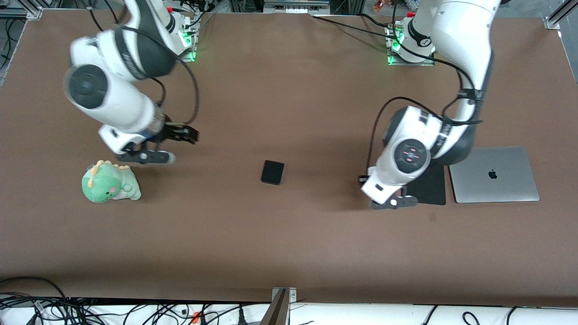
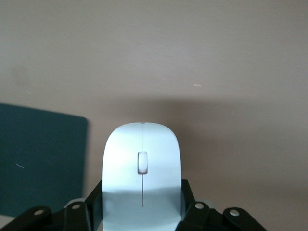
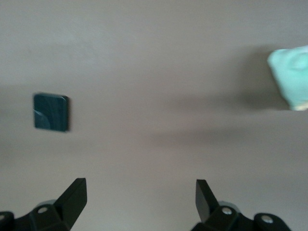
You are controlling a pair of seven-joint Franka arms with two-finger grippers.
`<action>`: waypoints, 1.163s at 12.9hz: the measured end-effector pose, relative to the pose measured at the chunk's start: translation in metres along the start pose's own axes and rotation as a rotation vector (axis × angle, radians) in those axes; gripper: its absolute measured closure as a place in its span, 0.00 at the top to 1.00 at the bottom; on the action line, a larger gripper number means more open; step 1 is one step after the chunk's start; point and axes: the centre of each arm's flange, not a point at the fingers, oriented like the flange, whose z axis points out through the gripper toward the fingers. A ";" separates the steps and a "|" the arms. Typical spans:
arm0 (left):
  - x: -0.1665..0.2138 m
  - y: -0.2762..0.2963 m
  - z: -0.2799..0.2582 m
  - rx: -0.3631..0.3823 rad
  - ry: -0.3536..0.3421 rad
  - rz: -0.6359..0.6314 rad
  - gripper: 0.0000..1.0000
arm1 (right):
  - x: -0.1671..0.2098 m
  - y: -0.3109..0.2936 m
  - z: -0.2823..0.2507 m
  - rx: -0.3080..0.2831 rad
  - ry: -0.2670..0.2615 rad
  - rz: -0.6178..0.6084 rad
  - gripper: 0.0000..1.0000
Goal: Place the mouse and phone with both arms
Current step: 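Lower the mouse onto the mousepad while the right gripper grasps the phone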
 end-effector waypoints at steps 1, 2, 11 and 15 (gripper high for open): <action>0.006 -0.033 0.005 -0.004 -0.013 0.046 0.62 | 0.001 -0.025 0.023 0.012 0.025 0.037 1.00; 0.012 -0.069 0.012 -0.010 -0.025 0.092 0.62 | 0.000 -0.049 0.047 0.024 0.052 0.073 1.00; -0.044 -0.170 0.117 -0.048 0.074 0.177 0.62 | -0.030 -0.173 0.238 0.099 0.194 0.226 1.00; -0.062 -0.179 0.139 -0.053 0.113 0.162 0.62 | -0.039 -0.192 0.252 0.089 0.201 0.186 1.00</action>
